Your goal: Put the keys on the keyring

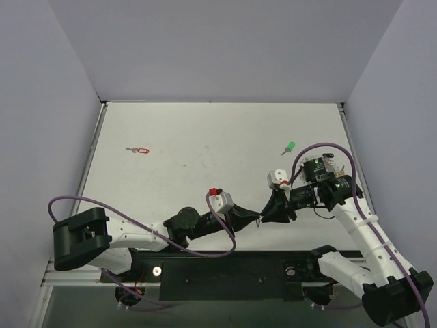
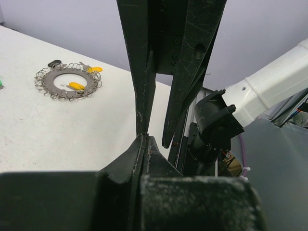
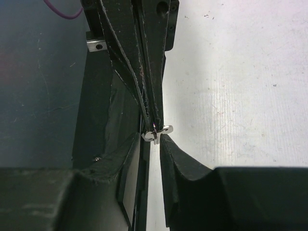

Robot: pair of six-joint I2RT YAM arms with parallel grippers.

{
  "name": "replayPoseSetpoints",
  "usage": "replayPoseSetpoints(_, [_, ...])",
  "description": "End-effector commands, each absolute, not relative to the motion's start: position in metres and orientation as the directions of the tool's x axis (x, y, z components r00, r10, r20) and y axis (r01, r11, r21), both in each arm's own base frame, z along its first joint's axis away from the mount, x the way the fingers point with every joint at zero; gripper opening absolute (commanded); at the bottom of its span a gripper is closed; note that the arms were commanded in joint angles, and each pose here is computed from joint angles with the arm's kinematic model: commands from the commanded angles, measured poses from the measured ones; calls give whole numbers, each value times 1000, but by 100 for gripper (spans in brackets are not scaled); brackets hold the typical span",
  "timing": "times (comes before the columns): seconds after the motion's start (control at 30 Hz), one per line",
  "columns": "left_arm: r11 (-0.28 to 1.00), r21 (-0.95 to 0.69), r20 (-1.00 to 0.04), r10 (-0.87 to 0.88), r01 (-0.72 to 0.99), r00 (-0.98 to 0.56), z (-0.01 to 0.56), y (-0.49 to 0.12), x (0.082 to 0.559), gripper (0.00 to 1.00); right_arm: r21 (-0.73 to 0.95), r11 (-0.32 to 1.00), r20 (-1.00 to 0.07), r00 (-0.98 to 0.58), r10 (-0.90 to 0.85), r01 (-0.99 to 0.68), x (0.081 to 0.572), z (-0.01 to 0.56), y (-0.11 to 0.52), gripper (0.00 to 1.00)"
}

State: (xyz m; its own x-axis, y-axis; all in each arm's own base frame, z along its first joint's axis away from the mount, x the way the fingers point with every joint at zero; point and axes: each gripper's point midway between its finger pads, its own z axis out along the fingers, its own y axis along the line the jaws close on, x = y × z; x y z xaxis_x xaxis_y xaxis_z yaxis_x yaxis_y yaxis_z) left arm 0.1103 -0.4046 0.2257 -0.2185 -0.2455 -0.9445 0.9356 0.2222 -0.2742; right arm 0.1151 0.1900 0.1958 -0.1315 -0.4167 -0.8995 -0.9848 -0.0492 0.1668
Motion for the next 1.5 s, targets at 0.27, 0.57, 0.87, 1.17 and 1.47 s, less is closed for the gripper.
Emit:
replayPoseSetpoints(0.27, [186,-275,-915,-351,943,-198,261,-410,109,0,199,-89,-914,-152,-375,-976,106,200,195,10])
replayPoseSetpoints(0.57, [181,-280,-910,-362,943,-201,262,-406,108,0,201,-86,-913,-155,-376,-976,105,200,195,0])
replayPoseSetpoints(0.87, [170,-307,-901,-369,936,-229,259,-408,107,1,199,-73,-905,-154,-397,-977,105,200,192,0])
replayPoseSetpoints(1.17, [166,-319,-898,-369,933,-241,257,-406,106,24,189,-57,-902,-150,-405,-980,108,200,190,0])
replayPoseSetpoints(1.47, [233,-313,-908,-356,921,-219,251,-388,112,43,174,5,-872,-156,-464,-985,117,191,182,0])
